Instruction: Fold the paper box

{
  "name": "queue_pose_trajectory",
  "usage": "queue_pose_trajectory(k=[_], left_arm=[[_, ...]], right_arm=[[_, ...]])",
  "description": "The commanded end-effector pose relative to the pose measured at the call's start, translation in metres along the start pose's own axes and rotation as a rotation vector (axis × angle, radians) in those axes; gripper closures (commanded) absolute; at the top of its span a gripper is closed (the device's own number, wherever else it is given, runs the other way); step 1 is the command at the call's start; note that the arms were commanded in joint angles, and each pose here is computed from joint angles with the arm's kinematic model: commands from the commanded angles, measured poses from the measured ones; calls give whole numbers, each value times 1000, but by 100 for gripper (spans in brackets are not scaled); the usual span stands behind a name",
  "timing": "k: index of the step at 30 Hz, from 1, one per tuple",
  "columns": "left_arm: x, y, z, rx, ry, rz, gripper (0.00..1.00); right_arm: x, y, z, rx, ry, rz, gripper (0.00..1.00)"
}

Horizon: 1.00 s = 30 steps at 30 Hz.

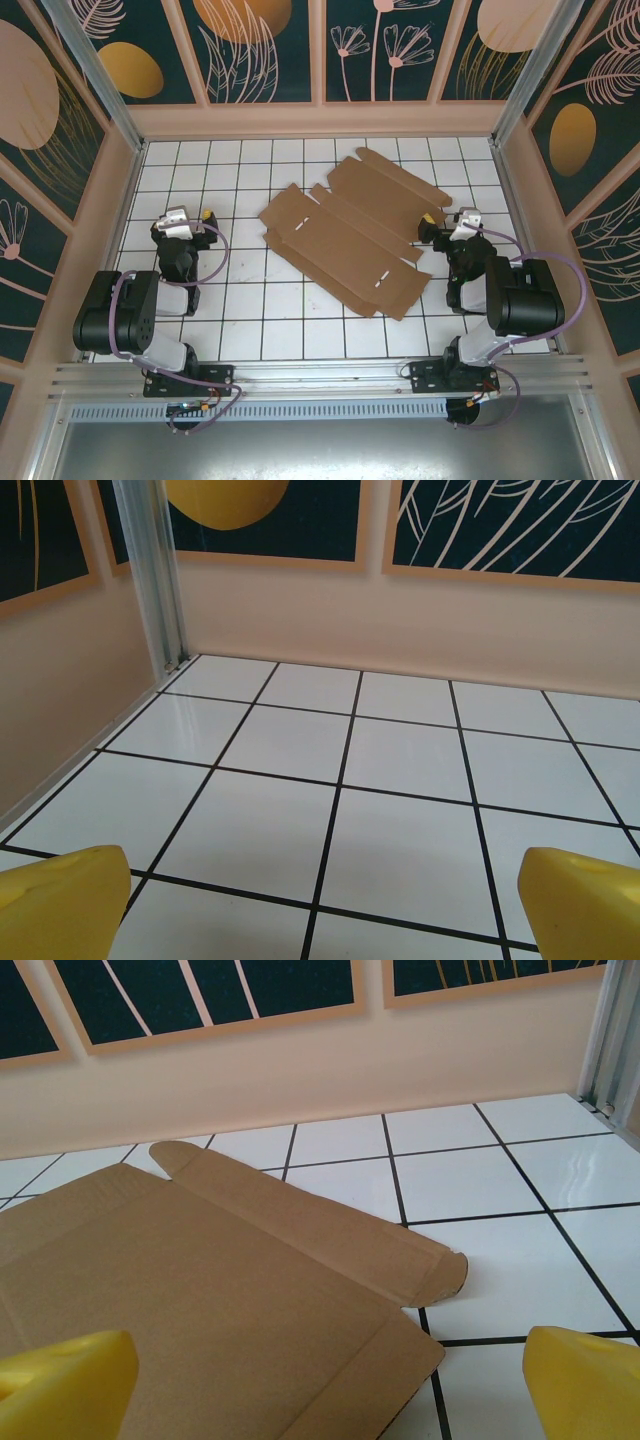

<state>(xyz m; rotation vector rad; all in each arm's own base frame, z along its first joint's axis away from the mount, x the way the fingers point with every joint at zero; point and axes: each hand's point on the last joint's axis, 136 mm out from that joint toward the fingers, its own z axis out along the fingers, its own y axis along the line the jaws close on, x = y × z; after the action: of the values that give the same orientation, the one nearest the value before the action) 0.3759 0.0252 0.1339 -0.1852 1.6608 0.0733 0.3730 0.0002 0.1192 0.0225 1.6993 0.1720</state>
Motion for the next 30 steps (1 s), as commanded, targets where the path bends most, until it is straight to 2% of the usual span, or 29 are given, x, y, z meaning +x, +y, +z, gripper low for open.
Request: queue_pose_trajectory(k=[1, 5, 9, 10, 12, 14, 17, 19, 21, 23, 25, 26, 27, 28, 30], left_arm=[[-1, -1, 0, 1, -4, -2, 1], [-3, 0, -1, 0, -10, -3, 1], [-29, -3, 3, -7, 8, 5, 1], [-42, -7, 4, -13, 4, 12, 1], [-83, -22, -4, -1, -79, 5, 1], [-128, -59, -20, 101, -160, 12, 1], [-180, -113, -54, 289, -199, -90, 1], [-195, -139, -74, 358, -124, -161, 1], [-196, -147, -84, 329, 23, -244, 1], [-191, -149, -89, 298, 211, -344, 1], [-180, -165, -101, 373, 363, -318, 1], [-170, -163, -103, 348, 428, -326, 1], [-160, -154, -101, 281, 454, -371, 1], [-150, -151, -100, 257, 466, -401, 1], [-136, -166, -103, 341, 490, -459, 4]], right_arm=[[-8, 1, 0, 3, -27, -5, 1], [-8, 2, -1, -6, -31, -2, 1], [-25, 7, -2, -38, -32, -1, 1], [-36, 9, 0, -34, -16, -7, 1], [-69, 17, -1, -16, -55, 21, 1], [-111, 40, -12, -38, -160, 88, 1], [-167, 105, -32, -135, -240, 58, 1], [-194, 148, -48, -212, -226, 72, 1], [-206, 171, -58, -188, -108, 162, 1], [-208, 188, -69, -157, 43, 161, 1], [-205, 210, -82, -276, 184, 131, 1], [-207, 209, -85, -280, 200, 163, 1], [-206, 204, -87, -280, 198, 211, 1], [-203, 209, -92, -362, 222, 251, 1], [-185, 192, -81, -398, 325, 391, 1]])
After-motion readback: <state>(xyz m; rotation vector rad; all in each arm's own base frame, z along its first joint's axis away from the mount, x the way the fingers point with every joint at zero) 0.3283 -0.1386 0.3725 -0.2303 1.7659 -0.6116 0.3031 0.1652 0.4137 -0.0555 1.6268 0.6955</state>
